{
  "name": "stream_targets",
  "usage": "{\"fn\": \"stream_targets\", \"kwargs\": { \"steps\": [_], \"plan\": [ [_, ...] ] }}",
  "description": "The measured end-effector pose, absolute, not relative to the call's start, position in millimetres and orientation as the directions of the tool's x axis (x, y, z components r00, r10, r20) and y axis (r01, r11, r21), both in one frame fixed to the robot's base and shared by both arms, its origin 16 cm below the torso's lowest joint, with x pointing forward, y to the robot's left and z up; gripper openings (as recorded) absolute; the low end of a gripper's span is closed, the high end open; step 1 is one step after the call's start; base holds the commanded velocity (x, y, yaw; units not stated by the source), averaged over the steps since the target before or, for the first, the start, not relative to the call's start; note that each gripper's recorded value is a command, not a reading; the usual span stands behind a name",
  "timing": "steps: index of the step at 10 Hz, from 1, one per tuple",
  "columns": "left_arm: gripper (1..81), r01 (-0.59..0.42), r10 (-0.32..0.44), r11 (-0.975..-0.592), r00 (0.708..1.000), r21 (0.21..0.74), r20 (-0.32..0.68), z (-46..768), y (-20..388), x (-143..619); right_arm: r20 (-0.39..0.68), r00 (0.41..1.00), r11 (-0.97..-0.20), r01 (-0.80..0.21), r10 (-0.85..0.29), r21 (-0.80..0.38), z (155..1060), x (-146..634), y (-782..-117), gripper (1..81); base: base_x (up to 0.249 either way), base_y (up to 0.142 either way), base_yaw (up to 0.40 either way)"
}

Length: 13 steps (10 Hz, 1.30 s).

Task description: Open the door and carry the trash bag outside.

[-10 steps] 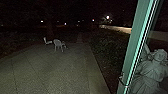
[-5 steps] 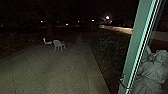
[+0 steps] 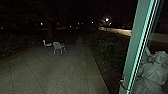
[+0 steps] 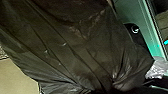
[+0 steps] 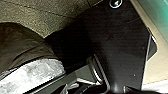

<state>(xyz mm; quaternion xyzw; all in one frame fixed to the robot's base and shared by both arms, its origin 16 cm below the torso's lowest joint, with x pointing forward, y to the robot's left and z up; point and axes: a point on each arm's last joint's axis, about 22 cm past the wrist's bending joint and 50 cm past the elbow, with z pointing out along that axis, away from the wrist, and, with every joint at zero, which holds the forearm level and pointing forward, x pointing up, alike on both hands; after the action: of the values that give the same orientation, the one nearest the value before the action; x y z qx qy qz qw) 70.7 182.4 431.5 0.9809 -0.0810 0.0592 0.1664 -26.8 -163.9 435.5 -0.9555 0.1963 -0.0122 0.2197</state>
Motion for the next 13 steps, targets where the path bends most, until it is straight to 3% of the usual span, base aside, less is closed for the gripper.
{"fn": "stream_targets", "kwargs": {
  "steps": [6, 13],
  "plan": [
    [1.0, -0.179, -0.139, -0.932, 0.979, 0.316, 0.146, 431.8, 182.4, 72.2, -0.059, 0.923, -0.828, -0.369, -0.381, -0.422, 435.1, -25.9, -166.4, 81.1, 0.074, 0.0, 0.0],
    [1.0, -0.171, -0.132, -0.936, 0.981, 0.306, 0.144, 431.0, 192.4, 70.9, -0.055, 0.926, -0.848, -0.364, -0.373, -0.386, 430.3, -24.4, -182.4, 81.1, 0.0, 0.0, 0.0]
  ]
}}
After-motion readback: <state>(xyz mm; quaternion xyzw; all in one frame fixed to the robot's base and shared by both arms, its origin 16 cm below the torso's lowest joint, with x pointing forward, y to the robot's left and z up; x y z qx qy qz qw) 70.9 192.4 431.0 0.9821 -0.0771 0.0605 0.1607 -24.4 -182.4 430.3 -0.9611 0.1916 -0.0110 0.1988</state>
